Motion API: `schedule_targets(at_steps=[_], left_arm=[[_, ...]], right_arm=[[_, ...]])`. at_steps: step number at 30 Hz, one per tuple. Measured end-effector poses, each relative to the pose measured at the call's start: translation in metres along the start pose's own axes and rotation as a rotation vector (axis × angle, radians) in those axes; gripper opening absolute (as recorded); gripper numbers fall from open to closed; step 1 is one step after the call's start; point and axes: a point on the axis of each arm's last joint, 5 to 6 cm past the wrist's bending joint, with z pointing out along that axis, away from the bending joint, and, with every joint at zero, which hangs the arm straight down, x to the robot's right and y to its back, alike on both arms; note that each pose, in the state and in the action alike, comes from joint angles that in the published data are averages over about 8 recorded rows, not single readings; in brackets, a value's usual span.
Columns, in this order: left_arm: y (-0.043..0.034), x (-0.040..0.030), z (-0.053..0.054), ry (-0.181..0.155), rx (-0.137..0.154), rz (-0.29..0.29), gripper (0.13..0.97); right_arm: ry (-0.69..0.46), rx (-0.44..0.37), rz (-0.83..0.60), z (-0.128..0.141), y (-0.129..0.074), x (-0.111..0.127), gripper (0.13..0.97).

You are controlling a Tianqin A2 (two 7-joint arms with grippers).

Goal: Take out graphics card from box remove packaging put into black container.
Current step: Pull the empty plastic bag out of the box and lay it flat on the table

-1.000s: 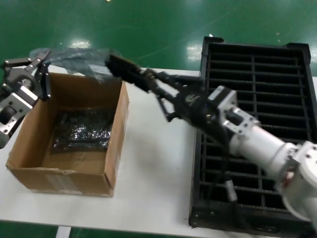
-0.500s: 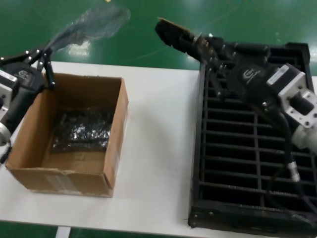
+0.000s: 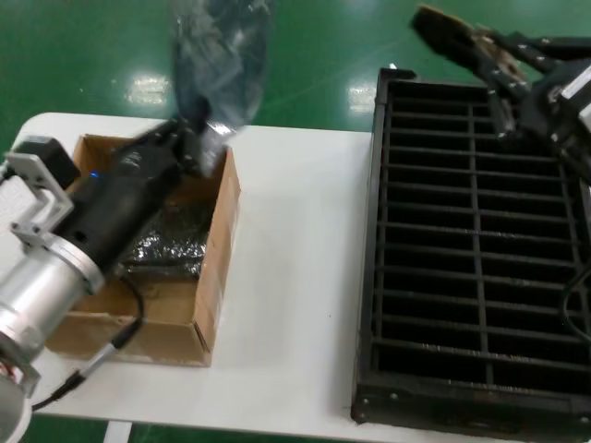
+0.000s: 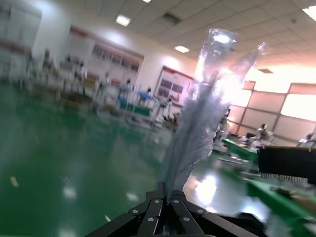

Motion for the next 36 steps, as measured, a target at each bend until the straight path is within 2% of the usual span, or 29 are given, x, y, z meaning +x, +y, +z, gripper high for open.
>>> schedule_targets(at_steps=[6, 13, 19, 26, 31, 36], left_arm=[[0.0195, 0.0108, 0.009, 0.020, -0.084, -0.191, 0.140], [0.0402, 0.0227, 0.024, 0.028, -0.185, -0.324, 0.140], [0.0581, 0.0287, 0.039, 0.011, -0.292, -0.397, 0.140], [0.0811, 0.0306, 0.059, -0.040, -0.411, -0.452, 0.140], [0.0942, 0.0299, 0.081, -0.074, -0.466, -0.479, 0.140], [0.1011, 0.0311, 0.112, -0.111, -0.500, -0.504, 0.140]], right_arm=[[0.047, -0.148, -0.034, 0.001, -0.013, 0.006, 0.187], [0.059, -0.262, -0.061, 0.013, -0.025, 0.008, 0.187], [0.031, -0.304, -0.081, 0.029, -0.032, 0.005, 0.187], [-0.037, -0.343, -0.114, 0.049, -0.042, -0.002, 0.187], [-0.093, -0.390, -0.152, 0.062, -0.054, -0.005, 0.187], [-0.143, -0.452, -0.191, 0.073, -0.063, -0.010, 0.187]])
